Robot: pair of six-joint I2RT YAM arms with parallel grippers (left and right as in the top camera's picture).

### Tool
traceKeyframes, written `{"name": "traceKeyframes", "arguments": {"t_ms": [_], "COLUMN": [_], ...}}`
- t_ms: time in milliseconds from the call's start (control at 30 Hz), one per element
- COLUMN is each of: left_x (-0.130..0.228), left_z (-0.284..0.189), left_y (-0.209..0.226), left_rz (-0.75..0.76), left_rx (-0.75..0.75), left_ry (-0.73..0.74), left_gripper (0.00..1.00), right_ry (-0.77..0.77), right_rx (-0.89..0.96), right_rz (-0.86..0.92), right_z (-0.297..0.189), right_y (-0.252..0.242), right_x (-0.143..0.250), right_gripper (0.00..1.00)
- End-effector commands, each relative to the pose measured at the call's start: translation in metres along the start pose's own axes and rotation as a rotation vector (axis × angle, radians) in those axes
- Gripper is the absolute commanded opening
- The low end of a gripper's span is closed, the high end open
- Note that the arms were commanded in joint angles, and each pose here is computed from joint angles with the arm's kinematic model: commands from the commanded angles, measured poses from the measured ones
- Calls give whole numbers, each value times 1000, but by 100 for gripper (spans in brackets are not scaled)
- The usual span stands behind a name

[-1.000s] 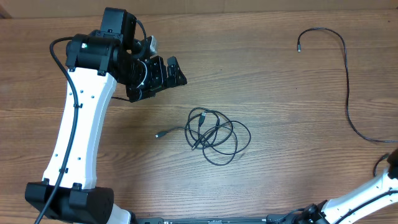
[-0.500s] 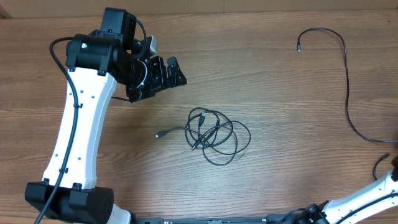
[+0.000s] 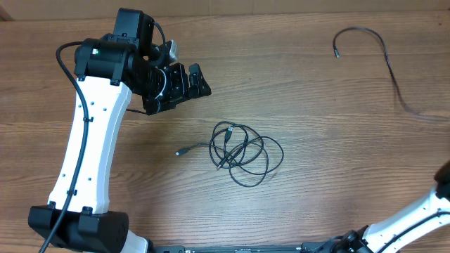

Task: Untangle cables

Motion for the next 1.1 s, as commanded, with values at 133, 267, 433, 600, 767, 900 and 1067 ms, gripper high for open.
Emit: {"name": "traceKeyframes", "arguments": {"t_ms": [133, 267, 433, 600, 767, 900, 1067], "left_x": [0, 0, 0, 0, 0, 0, -1], "left_z": [-4, -4, -4, -4, -4, -4, -4], "left_y": [-2, -2, -2, -2, -2, -2, -2], "left_rz": [26, 25, 24, 25, 26, 26, 28], "left_rx": [-2, -3, -4, -3, -3, -2, -2], "left_ry": [-12, -10, -8, -8, -11, -12, -14], "left_gripper": [100, 100, 100, 99, 99, 100, 100], "right_ry": [-76, -62, -37, 8, 58, 173, 302], "right_rx": [-357, -303, -221, -191, -174, -273, -347], "right_rz": [-385, -460, -496, -497, -496, -498, -519], "right_z": [-54, -40, -28, -22, -21, -22, -17], "right_y": [136, 158, 165, 160, 155, 160, 168], "right_x": [43, 74, 97, 104, 110, 125, 154], "right_gripper": [13, 72, 88, 92, 93, 93, 93]}}
Point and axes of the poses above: each gripper's point midway between its finger pads, its own z axis out along the fingers, its own y axis along the line the jaws close on, x = y × z, the point moved 8 cm from there along -z, back along the fingers, and after that the axes turned 6 degrees about z, right-handed, at the moved point
